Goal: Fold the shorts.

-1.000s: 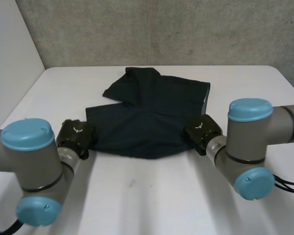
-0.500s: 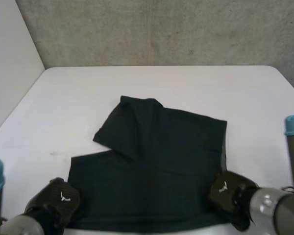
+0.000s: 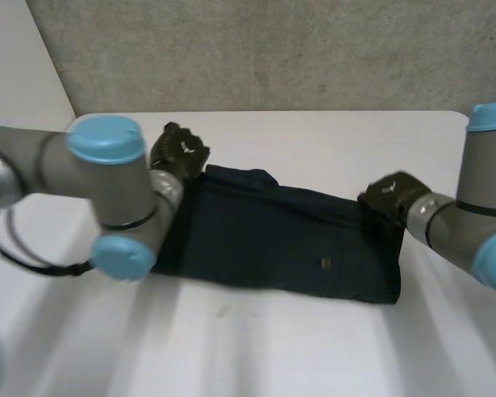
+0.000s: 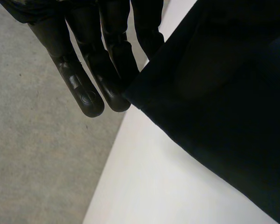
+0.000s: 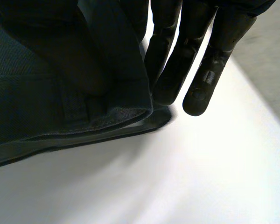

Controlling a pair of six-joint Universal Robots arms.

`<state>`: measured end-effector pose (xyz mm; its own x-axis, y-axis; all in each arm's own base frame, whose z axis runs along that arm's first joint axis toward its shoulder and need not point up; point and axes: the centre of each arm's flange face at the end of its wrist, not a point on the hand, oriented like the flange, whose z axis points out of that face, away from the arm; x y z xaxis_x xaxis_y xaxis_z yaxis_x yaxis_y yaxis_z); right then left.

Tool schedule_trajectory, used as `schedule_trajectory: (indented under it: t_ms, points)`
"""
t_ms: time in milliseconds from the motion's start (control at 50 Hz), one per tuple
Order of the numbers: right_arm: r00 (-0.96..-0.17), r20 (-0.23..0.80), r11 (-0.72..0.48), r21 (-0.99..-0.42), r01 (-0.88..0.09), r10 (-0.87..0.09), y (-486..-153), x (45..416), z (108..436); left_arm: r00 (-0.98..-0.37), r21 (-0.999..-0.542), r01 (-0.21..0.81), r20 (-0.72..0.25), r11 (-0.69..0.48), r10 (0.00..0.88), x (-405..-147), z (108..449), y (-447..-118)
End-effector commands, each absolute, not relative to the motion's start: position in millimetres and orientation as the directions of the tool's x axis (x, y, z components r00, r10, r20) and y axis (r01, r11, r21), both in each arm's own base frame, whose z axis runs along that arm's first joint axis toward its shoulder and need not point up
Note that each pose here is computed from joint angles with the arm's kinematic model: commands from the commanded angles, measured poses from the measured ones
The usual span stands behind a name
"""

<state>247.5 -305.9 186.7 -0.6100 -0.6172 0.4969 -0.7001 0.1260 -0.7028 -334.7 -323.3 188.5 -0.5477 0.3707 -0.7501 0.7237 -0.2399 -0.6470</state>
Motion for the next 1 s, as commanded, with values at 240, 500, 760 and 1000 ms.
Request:
schedule_trajectory:
  t_ms: [240, 500, 760, 1000]
  points:
    - [-0.687, 0.651, -0.059, -0.739, -0.672, -0.322, -388.5, 266.5, 136.9, -0.655, -0.677, 0.623, -0.725, -0.392, 0.212, -392.1, 129.5, -394.5]
    - [-0.855, 0.402, -0.030, -0.909, -0.416, -0.326, -327.0, 251.0, 213.9, -0.808, -0.918, 0.322, -0.393, -0.230, 0.439, -367.5, 188.1, -340.3]
    - [-0.844, 0.202, 0.290, -0.878, -0.381, -0.498, -256.2, 235.7, 158.8, -0.807, -0.987, 0.158, -0.152, -0.039, 0.571, -298.2, 217.8, -271.5]
    - [-0.846, 0.226, 0.257, -0.887, -0.384, -0.483, -273.2, 239.4, 121.8, -0.835, -0.975, 0.203, -0.123, 0.094, 0.536, -261.1, 190.7, -243.0]
